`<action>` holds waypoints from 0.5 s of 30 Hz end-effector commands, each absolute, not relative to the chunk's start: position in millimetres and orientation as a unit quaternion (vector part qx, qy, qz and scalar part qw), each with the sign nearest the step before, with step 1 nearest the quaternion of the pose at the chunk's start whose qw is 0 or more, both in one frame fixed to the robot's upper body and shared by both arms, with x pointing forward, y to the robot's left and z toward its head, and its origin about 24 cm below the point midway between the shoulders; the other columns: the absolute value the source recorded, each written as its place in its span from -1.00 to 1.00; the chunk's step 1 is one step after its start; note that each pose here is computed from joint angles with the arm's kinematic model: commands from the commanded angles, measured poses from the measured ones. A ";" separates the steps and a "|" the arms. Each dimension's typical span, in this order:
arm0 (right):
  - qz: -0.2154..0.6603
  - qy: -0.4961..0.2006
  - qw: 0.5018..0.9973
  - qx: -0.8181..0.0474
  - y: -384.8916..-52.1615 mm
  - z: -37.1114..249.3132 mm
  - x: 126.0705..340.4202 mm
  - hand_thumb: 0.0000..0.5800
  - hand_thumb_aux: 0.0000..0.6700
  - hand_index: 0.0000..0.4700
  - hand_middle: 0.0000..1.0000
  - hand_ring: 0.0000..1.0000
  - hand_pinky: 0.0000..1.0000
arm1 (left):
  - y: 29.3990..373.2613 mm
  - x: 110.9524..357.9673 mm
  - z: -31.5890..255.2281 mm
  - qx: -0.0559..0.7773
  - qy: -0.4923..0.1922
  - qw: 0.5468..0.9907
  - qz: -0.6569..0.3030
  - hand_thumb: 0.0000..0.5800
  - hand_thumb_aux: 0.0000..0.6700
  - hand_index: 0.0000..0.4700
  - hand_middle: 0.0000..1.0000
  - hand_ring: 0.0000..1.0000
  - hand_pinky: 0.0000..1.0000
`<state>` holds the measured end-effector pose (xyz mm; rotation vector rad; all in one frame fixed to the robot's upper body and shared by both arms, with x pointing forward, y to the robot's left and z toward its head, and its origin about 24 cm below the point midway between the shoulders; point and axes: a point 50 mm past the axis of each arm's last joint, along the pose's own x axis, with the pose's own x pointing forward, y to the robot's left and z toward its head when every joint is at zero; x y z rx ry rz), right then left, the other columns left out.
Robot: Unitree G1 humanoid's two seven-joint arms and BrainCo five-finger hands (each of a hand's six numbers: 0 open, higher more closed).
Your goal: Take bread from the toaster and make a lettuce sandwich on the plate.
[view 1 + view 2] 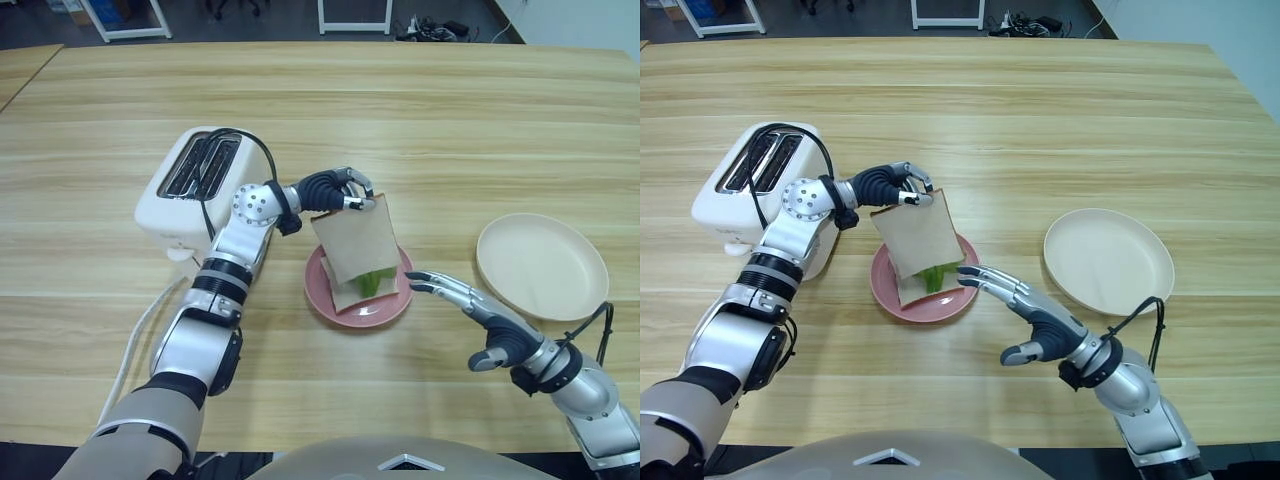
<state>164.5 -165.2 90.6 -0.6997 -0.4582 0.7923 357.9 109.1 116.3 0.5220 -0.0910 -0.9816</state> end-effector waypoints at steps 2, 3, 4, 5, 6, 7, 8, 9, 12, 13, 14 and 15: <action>0.378 -0.214 0.828 -0.356 -146.0 82.8 176.1 -1.00 -1.00 -1.00 -1.00 -1.00 -1.00 | 108.6 351.1 98.5 0.258 -0.004 0.837 -0.483 1.00 1.00 1.00 1.00 1.00 1.00; 0.376 -0.217 0.828 -0.354 -142.9 83.4 177.3 -1.00 -1.00 -1.00 -1.00 -1.00 -1.00 | 109.0 350.2 97.8 0.260 -0.003 0.834 -0.486 1.00 1.00 1.00 1.00 1.00 1.00; 0.374 -0.220 0.828 -0.354 -140.5 83.8 178.6 -1.00 -1.00 -1.00 -1.00 -1.00 -1.00 | 109.5 349.4 97.4 0.262 -0.002 0.833 -0.488 1.00 1.00 1.00 1.00 1.00 1.00; 0.370 -0.220 0.827 -0.362 -137.5 82.1 181.7 -1.00 -1.00 -1.00 -1.00 -1.00 -1.00 | 110.0 348.9 96.9 0.262 0.001 0.832 -0.490 1.00 1.00 1.00 1.00 1.00 1.00; 0.366 -0.218 0.824 -0.373 -134.2 79.1 185.8 -1.00 -1.00 -1.00 -1.00 -1.00 -1.00 | 110.6 348.7 95.5 0.262 0.006 0.831 -0.490 1.00 1.00 1.00 1.00 1.00 1.00; 0.362 -0.217 0.822 -0.383 -131.1 76.3 189.4 -1.00 -1.00 -1.00 -1.00 -1.00 -1.00 | 111.0 348.4 93.6 0.263 0.010 0.831 -0.490 1.00 1.00 1.00 1.00 1.00 1.00; 0.358 -0.216 0.818 -0.394 -127.8 73.5 193.1 -1.00 -1.00 -1.00 -1.00 -1.00 -1.00 | 111.1 347.5 90.7 0.264 0.016 0.830 -0.491 1.00 1.00 1.00 1.00 1.00 1.00; 0.355 -0.216 0.816 -0.401 -124.7 71.4 196.4 -1.00 -1.00 -1.00 -1.00 -1.00 -1.00 | 111.1 346.3 87.7 0.266 0.021 0.828 -0.493 1.00 1.00 1.00 1.00 1.00 1.00; 0.347 -0.214 0.811 -0.419 -117.9 65.3 202.6 -1.00 -1.00 -1.00 -1.00 -1.00 -1.00 | 110.2 344.1 80.5 0.270 0.033 0.825 -0.496 1.00 1.00 1.00 1.00 1.00 1.00; 0.347 -0.210 0.807 -0.428 -116.0 61.3 203.8 -1.00 -1.00 -1.00 -1.00 -1.00 -1.00 | 110.1 344.2 78.3 0.271 0.036 0.825 -0.494 1.00 1.00 1.00 1.00 1.00 1.00; 0.348 -0.206 0.803 -0.438 -114.3 57.1 204.6 -1.00 -1.00 -1.00 -1.00 -1.00 -1.00 | 109.9 344.6 76.5 0.272 0.039 0.826 -0.492 1.00 1.00 1.00 1.00 1.00 1.00; 0.352 -0.202 0.799 -0.444 -112.3 52.5 204.8 -1.00 -1.00 -1.00 -1.00 -1.00 -1.00 | 109.7 345.0 74.4 0.273 0.042 0.826 -0.491 1.00 1.00 1.00 1.00 1.00 1.00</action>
